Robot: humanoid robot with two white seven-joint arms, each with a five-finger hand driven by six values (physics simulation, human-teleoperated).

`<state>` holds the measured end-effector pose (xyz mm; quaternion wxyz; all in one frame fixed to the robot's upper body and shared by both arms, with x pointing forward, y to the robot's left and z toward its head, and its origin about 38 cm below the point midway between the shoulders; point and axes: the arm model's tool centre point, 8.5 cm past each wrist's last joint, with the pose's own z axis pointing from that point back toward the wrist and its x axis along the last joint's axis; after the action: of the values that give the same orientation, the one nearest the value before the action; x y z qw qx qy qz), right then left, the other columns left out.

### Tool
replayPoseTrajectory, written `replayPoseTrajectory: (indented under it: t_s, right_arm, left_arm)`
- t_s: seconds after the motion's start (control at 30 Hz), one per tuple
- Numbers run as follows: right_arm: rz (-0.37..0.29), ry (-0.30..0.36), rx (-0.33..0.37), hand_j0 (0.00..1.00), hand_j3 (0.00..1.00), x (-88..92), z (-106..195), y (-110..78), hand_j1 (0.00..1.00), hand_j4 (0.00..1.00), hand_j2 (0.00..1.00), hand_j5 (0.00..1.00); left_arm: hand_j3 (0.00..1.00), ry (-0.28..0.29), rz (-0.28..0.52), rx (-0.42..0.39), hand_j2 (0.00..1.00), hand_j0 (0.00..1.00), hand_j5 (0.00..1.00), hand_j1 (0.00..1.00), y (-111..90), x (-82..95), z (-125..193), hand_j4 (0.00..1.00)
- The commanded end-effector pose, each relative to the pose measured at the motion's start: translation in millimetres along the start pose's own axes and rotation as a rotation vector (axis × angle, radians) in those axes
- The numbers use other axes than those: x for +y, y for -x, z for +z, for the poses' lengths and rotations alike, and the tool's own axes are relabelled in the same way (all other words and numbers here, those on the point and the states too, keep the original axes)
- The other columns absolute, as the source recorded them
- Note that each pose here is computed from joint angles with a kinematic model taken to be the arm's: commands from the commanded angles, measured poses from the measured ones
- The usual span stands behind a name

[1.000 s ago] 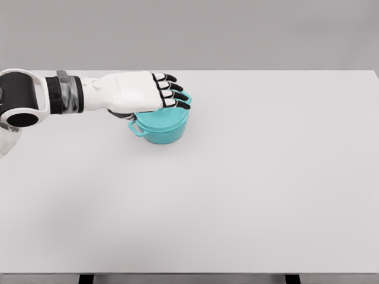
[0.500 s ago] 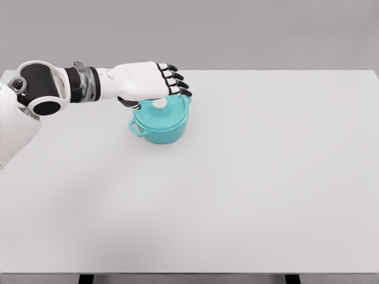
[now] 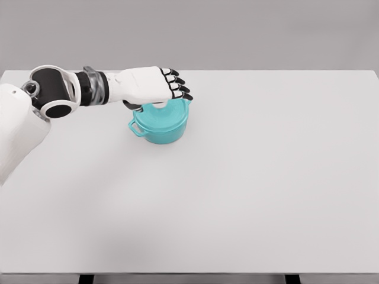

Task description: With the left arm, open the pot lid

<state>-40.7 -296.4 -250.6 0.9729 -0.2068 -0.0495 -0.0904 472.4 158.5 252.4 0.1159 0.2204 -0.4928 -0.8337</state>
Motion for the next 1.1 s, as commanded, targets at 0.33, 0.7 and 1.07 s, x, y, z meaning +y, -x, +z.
replayPoseTrajectory:
  t_s: [0.33, 0.7, 1.07]
  right_arm:
    - [-0.002, 0.000, 0.000, 1.00, 1.00, 0.0, 0.0, 0.0, 1.00, 1.00, 1.00, 1.00]
    - [-0.002, 0.000, 0.000, 1.00, 1.00, 0.0, 0.0, 0.0, 1.00, 1.00, 1.00, 1.00]
    - [-0.002, 0.000, 0.000, 1.00, 1.00, 0.0, 0.0, 0.0, 1.00, 1.00, 1.00, 1.00]
  left_arm:
    - [1.00, 0.001, -0.004, -0.005, 1.00, 1.00, 1.00, 1.00, -3.2, 0.9, -5.4, 1.00]
    - [1.00, 0.033, 0.008, 0.017, 1.00, 1.00, 1.00, 1.00, 3.0, -7.9, -13.2, 1.00]
    - [1.00, 0.030, 0.004, 0.012, 1.00, 1.00, 1.00, 1.00, 0.3, -6.2, -17.5, 1.00]
